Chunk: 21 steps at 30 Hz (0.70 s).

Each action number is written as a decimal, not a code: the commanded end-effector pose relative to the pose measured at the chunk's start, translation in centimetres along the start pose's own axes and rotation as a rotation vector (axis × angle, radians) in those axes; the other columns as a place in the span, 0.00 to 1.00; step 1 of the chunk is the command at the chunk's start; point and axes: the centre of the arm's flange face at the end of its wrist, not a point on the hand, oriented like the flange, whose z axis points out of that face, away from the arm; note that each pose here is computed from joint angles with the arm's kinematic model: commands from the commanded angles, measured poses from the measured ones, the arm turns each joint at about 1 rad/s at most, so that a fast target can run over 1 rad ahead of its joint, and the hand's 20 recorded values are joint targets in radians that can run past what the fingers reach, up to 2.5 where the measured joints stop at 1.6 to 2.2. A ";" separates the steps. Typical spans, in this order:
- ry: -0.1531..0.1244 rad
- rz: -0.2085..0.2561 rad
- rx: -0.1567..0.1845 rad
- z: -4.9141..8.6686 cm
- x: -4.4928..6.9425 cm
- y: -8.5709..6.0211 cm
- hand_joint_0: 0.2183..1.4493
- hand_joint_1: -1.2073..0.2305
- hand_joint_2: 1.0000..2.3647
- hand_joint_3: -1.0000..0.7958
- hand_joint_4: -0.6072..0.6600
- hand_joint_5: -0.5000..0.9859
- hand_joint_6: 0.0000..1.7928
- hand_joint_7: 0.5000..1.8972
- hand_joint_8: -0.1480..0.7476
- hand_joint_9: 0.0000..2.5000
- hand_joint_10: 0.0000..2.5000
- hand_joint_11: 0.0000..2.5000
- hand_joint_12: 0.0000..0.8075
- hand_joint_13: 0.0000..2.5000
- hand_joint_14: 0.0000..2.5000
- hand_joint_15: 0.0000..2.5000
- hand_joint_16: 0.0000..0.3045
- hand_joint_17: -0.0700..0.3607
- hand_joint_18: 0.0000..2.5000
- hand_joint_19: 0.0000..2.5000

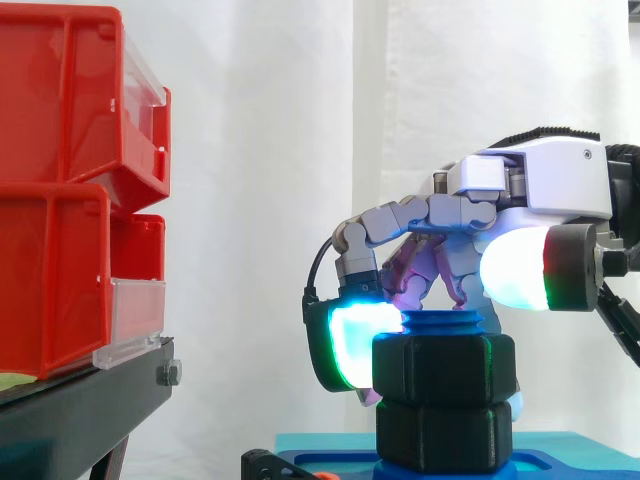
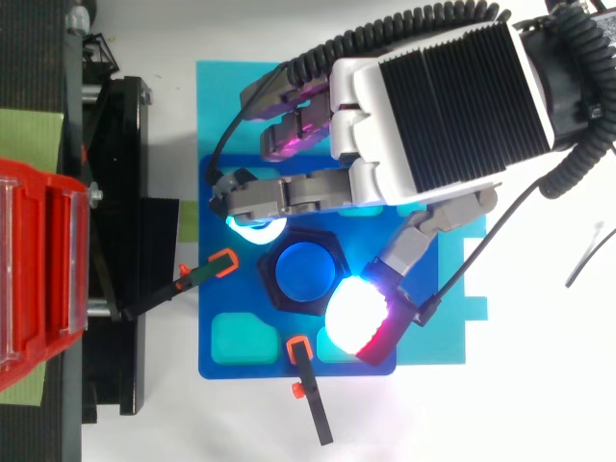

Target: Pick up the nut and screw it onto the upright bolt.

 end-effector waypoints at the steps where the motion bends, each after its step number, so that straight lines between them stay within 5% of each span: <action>1: -0.002 -0.001 0.002 -0.1 0.0 -0.1 0.19 0.75 0.00 0.28 0.59 0.40 0.28 0.74 0.43 0.72 0.00 0.04 0.33 0.42 0.00 0.00 0.11 0.34 0.33 0.02; 10: -0.007 0.000 -0.005 -0.4 -0.3 -0.6 0.19 0.75 0.00 0.28 0.60 0.40 0.28 0.72 0.45 0.72 0.00 0.04 0.32 0.42 0.00 0.00 0.11 0.34 0.33 0.02; 18: -0.036 -0.016 -0.034 -0.1 -2.5 -1.1 0.19 0.73 0.00 0.28 0.67 0.36 0.28 0.53 0.49 0.63 0.00 0.00 0.36 0.38 0.00 0.00 0.13 0.37 0.28 0.02; 21: -0.048 -0.021 -0.040 0.1 -3.5 -1.1 0.18 0.72 0.00 0.28 0.71 0.33 0.28 0.37 0.49 0.60 0.00 0.00 0.37 0.36 0.00 0.00 0.14 0.38 0.26 0.01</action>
